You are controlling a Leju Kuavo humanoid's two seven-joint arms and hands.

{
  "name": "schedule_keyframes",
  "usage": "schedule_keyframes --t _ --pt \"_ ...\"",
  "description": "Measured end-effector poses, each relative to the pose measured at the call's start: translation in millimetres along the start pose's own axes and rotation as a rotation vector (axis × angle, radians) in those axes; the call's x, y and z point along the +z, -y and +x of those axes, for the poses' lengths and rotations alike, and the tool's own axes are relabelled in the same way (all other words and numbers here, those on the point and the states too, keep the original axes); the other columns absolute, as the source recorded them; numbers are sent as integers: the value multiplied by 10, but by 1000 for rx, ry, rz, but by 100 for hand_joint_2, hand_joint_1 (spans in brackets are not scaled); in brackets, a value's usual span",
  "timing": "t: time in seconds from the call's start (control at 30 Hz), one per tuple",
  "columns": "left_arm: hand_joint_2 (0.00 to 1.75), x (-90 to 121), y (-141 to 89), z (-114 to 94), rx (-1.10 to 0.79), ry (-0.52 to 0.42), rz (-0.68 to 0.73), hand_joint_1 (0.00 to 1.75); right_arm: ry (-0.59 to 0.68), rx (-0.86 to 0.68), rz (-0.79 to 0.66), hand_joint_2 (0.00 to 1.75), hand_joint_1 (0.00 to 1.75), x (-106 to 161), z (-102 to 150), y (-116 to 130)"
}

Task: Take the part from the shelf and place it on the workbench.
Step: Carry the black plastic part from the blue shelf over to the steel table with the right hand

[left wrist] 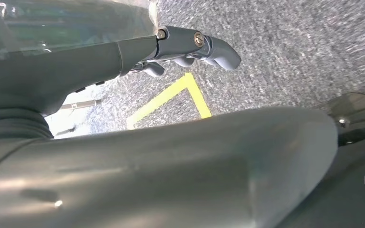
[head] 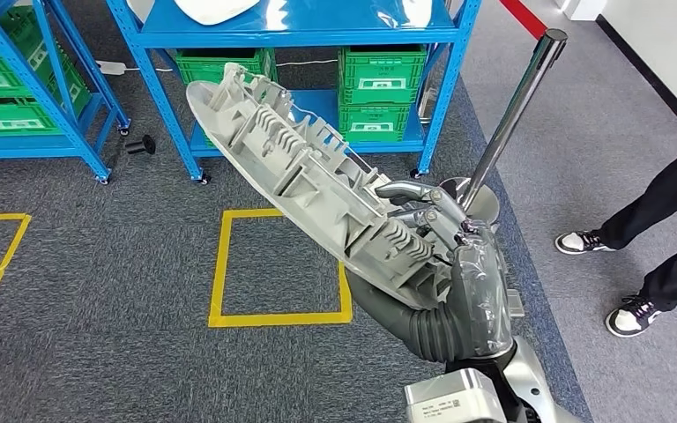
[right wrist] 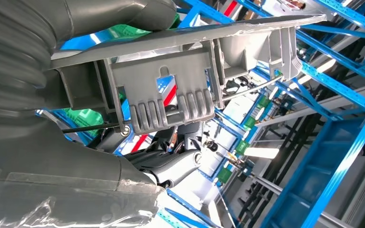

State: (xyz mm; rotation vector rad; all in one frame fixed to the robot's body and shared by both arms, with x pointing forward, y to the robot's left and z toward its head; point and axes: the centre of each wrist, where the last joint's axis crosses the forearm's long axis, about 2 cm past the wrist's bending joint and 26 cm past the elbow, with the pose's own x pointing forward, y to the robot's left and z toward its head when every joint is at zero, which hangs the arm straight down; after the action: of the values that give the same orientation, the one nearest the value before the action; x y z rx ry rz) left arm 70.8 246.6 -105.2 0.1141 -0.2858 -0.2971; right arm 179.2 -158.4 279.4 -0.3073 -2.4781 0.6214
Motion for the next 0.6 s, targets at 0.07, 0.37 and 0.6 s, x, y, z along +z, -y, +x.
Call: schedule_keyframes --t 0.07,0.37,0.6 --pt "175 1 2 0 -9 16 11 0 0 2 -1 175 175 1 0 0" --pt "175 4 2 -22 -45 46 41 0 7 19 5 175 175 36 -3 -5" --pt "175 2 -4 -5 -56 52 42 0 11 24 12 175 175 44 -3 -6"
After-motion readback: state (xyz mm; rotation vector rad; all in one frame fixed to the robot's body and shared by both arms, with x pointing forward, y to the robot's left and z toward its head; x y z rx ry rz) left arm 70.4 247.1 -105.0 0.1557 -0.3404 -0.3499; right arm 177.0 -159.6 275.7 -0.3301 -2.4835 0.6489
